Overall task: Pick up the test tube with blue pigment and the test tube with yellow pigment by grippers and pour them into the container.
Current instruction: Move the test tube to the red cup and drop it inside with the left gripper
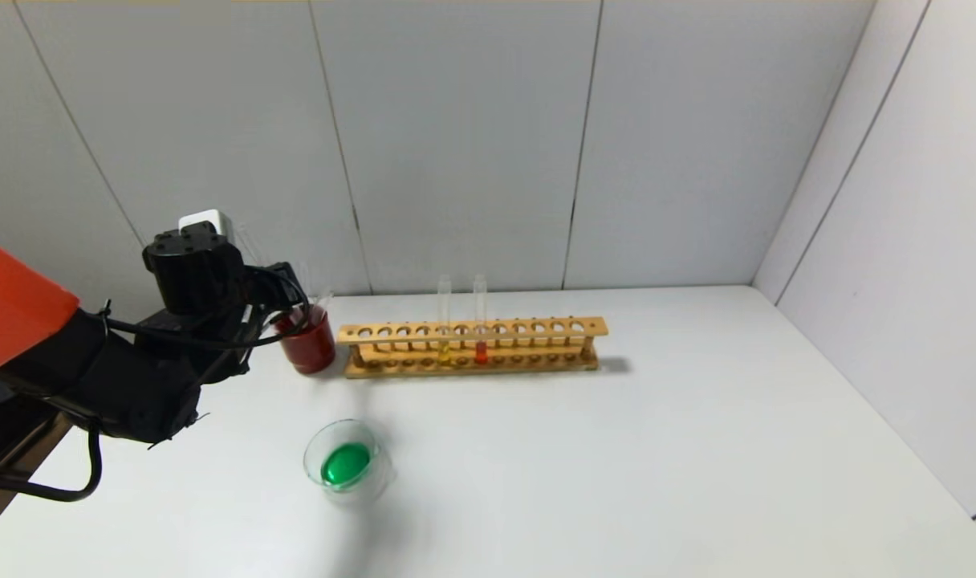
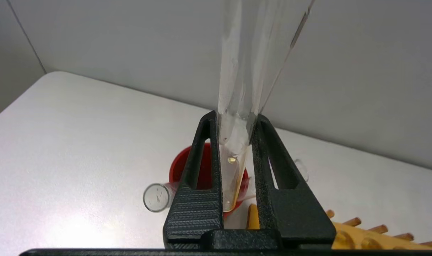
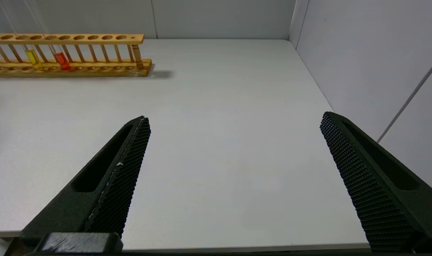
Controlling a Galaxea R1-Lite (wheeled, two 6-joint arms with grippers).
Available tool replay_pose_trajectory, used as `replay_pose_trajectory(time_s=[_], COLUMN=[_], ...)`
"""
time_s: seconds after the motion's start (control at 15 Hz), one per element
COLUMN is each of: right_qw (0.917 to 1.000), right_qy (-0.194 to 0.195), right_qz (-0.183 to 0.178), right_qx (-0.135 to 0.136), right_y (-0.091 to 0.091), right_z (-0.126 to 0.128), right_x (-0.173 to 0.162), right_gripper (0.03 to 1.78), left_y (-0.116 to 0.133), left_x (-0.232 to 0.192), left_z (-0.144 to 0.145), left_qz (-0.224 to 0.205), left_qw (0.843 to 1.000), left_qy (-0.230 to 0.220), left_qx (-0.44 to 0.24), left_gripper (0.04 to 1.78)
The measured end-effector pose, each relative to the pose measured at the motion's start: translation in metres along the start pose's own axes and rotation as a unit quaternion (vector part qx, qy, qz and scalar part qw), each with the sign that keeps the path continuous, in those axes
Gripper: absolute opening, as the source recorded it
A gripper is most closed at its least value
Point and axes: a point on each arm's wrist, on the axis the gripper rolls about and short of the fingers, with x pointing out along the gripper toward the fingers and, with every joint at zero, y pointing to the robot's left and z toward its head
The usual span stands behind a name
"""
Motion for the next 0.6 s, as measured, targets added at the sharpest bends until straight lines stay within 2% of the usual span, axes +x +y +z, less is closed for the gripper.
replay_pose_trajectory(time_s=[0.2, 0.6], right_qw=[1.0000, 1.0000], right_qy=[0.000, 0.000], right_qz=[0.000, 0.000], right_qx=[0.000, 0.000], right_y=[0.0000, 0.0000], right_z=[0.0000, 0.0000], right_x=[0.0000, 0.0000], right_gripper=[1.75, 1.75], left_y=[0.0006, 0.0016], left_x=[0.0050, 0.0062], left_z=[-0.0102, -0.0144], left_qz=[0.003, -0.003], left_qw=[1.000, 1.000], left_qy=[0.008, -0.022], left_qx=[0.004, 0.011], left_gripper=[0.31, 0.31])
